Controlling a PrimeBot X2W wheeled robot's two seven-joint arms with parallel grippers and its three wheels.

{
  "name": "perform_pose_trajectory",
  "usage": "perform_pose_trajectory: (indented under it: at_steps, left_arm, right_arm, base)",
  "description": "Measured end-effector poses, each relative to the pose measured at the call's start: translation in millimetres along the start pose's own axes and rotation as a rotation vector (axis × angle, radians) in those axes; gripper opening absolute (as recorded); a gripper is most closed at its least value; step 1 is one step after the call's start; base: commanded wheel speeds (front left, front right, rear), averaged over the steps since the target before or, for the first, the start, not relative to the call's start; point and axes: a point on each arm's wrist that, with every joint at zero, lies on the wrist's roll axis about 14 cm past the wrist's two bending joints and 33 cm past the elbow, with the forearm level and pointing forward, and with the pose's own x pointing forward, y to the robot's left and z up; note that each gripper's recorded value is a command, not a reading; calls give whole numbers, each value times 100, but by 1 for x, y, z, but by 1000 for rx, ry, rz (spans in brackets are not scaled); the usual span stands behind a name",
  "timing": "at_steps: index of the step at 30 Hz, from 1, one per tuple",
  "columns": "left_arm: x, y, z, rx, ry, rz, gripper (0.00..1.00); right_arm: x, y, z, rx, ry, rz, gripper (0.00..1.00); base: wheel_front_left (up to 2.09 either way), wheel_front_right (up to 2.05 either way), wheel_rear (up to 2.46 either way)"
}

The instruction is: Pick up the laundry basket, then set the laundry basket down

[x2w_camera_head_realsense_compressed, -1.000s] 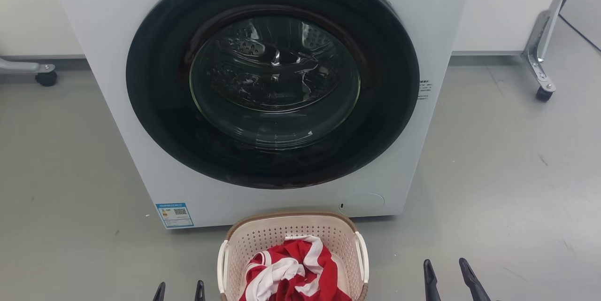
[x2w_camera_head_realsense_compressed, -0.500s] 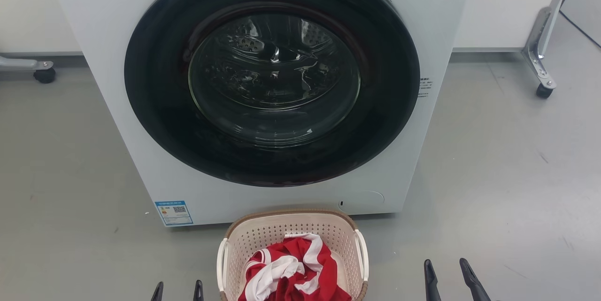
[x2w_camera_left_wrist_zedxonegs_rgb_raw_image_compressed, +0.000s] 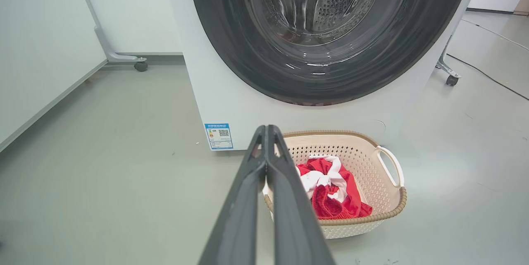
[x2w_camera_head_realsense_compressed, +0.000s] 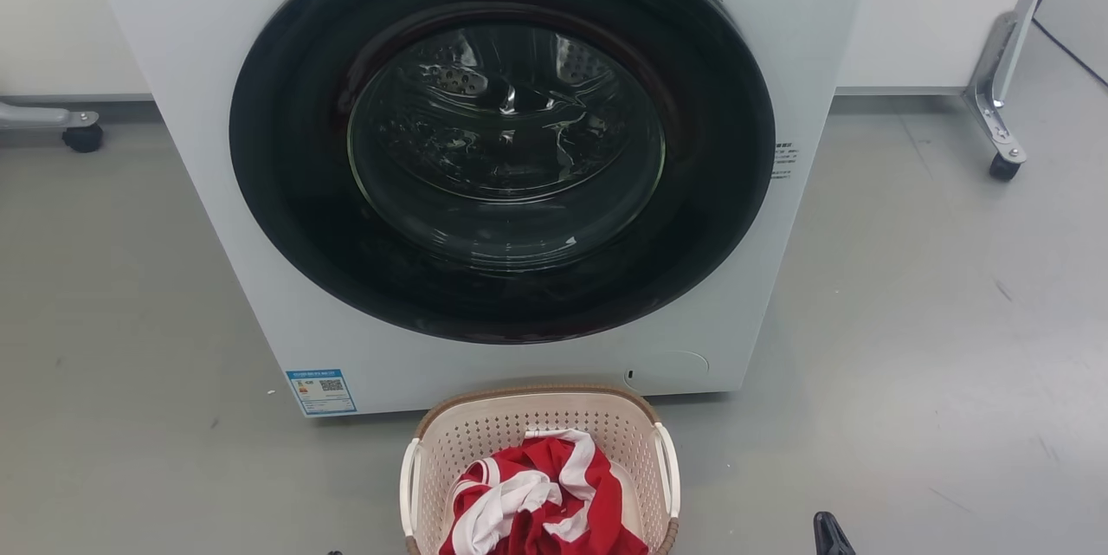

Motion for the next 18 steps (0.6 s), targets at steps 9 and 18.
perform_pose_trajectory:
  at_steps: [9, 18]
  left_arm:
    - [1, 7, -6, -98, 40, 26, 0]
    - [5, 16, -10, -270, 79, 62, 0]
  right_arm:
    - [2, -11, -3, 93, 27, -36, 0]
    - [7, -24, -6, 252, 65, -77, 0]
  base:
    - [0, 0, 0]
    - [0, 0, 0]
